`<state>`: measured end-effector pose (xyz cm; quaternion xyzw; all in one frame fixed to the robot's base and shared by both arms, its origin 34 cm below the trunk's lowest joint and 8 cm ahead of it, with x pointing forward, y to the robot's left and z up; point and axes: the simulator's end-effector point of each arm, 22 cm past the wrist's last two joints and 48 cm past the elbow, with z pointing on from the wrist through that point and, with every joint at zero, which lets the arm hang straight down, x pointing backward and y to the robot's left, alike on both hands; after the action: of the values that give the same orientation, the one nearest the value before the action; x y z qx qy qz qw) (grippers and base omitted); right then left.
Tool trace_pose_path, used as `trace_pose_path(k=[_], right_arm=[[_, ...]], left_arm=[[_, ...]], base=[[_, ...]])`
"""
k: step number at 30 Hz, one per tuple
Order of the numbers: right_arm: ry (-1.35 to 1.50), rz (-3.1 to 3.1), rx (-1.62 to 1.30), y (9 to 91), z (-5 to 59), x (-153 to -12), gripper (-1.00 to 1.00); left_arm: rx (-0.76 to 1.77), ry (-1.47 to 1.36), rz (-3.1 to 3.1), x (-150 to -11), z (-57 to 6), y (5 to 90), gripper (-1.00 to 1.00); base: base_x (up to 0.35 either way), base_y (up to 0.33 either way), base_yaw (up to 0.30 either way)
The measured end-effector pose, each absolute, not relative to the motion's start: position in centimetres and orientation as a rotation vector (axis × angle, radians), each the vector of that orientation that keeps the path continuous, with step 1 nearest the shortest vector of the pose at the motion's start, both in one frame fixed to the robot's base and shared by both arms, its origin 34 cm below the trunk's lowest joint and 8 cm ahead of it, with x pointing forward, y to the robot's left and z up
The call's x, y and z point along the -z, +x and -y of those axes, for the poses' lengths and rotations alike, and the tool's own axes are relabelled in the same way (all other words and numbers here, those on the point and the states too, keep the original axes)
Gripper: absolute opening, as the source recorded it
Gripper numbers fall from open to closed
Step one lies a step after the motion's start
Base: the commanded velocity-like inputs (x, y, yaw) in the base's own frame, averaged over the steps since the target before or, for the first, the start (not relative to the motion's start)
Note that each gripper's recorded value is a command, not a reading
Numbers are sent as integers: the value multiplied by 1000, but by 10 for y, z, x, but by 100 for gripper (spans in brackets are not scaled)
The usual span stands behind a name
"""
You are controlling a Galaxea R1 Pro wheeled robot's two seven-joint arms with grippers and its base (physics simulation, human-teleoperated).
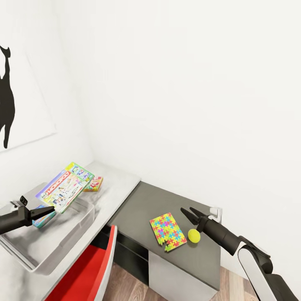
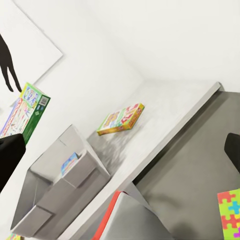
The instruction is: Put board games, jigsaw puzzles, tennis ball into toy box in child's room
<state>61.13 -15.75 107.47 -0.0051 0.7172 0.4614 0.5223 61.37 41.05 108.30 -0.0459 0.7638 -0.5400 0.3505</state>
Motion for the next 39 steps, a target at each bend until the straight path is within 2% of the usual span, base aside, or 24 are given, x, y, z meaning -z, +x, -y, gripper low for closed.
trace_pose_path(k=[21, 39], right_arm=[[0, -1726, -1105, 612, 160, -1071, 100], [1, -1730, -1105, 612, 163, -1070, 100]], left_arm=[[1248, -209, -2115, -1049, -434, 616, -100], [1011, -259, -2292, -1031, -496, 600, -100]], base=[[1, 0, 0], [0, 0, 0]])
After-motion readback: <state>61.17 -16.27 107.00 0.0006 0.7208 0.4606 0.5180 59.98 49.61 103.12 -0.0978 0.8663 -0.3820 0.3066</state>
